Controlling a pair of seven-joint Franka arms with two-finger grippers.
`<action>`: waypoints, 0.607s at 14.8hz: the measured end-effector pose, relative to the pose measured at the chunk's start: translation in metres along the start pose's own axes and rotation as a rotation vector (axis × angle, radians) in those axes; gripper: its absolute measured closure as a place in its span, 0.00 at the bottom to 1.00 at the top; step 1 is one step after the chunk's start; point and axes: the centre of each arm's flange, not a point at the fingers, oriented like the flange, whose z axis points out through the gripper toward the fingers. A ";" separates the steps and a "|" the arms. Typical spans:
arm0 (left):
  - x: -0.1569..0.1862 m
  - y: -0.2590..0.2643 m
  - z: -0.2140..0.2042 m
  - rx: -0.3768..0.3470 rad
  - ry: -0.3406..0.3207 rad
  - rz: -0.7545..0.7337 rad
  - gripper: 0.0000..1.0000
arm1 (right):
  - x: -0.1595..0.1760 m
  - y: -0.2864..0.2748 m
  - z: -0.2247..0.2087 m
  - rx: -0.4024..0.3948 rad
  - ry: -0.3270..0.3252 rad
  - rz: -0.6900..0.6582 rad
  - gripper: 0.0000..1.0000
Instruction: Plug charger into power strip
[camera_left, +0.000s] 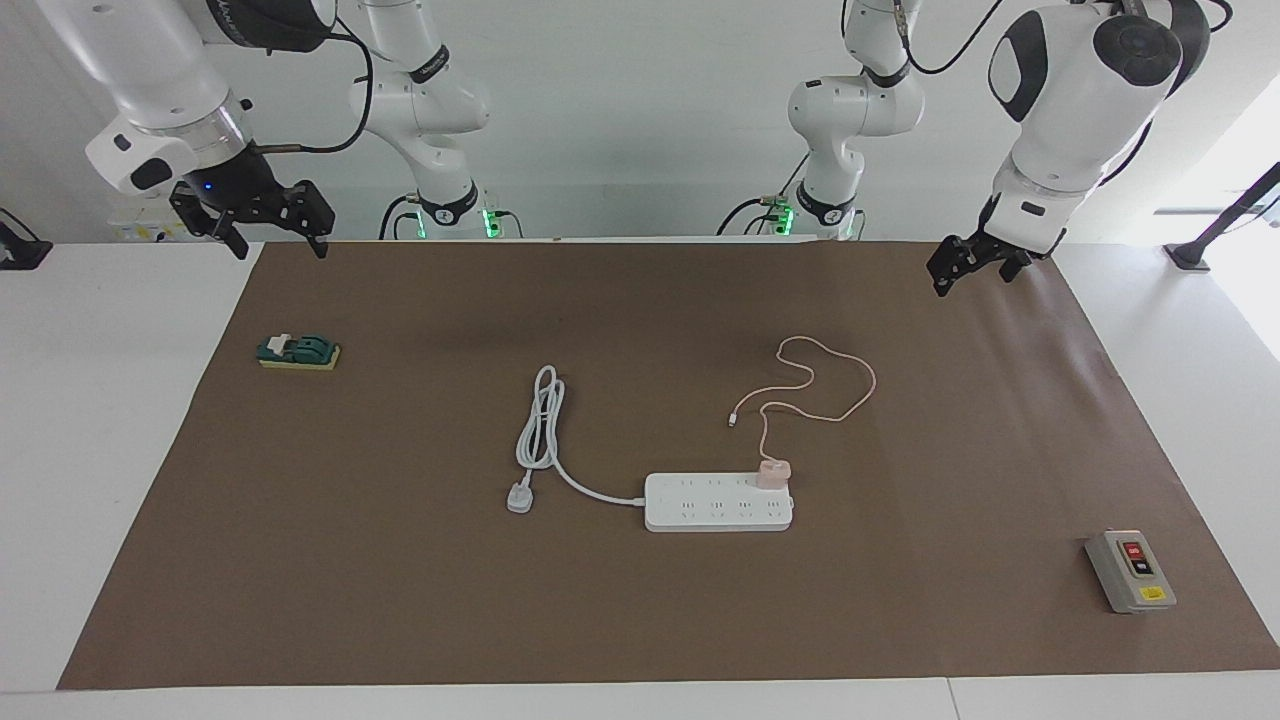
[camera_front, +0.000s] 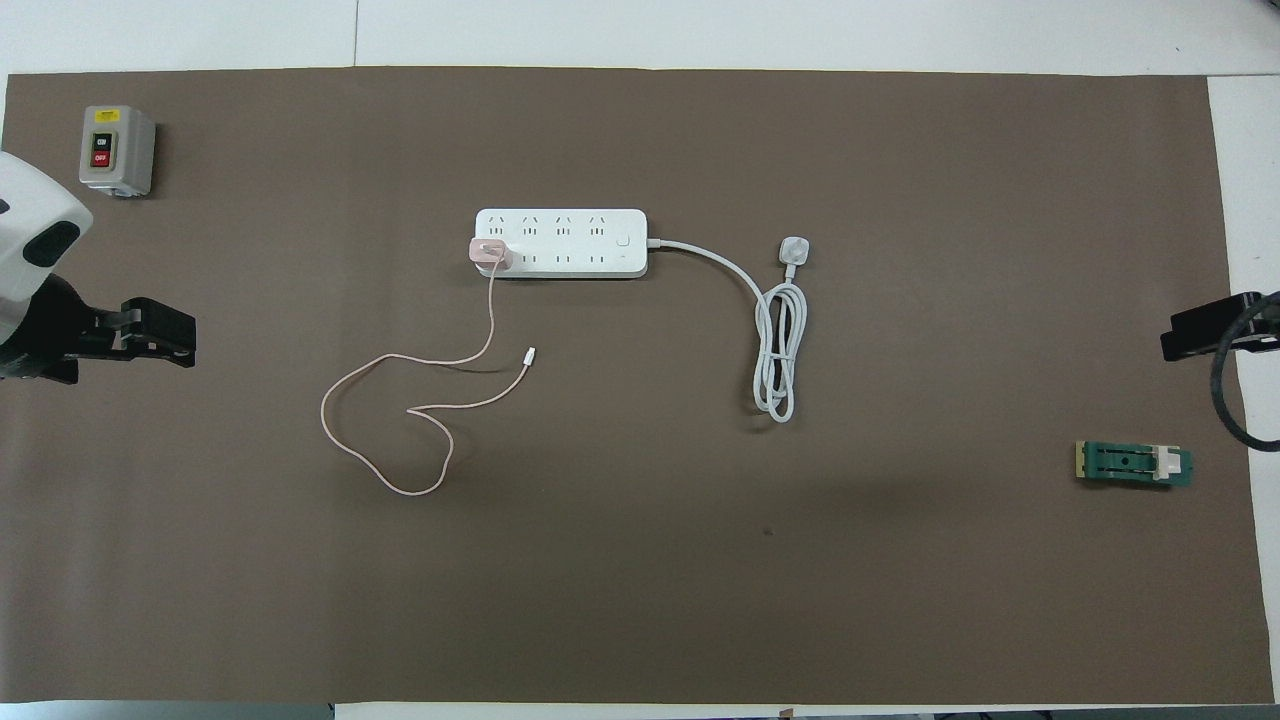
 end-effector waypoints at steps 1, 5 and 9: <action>-0.006 -0.001 -0.006 0.003 -0.018 0.018 0.00 | 0.000 0.000 0.000 0.000 0.000 0.000 0.00; -0.010 -0.002 -0.012 0.004 -0.030 0.040 0.00 | 0.000 0.000 0.000 0.000 0.000 0.000 0.00; -0.009 0.001 -0.009 -0.014 -0.038 0.056 0.00 | 0.000 0.000 0.000 0.000 0.000 0.000 0.00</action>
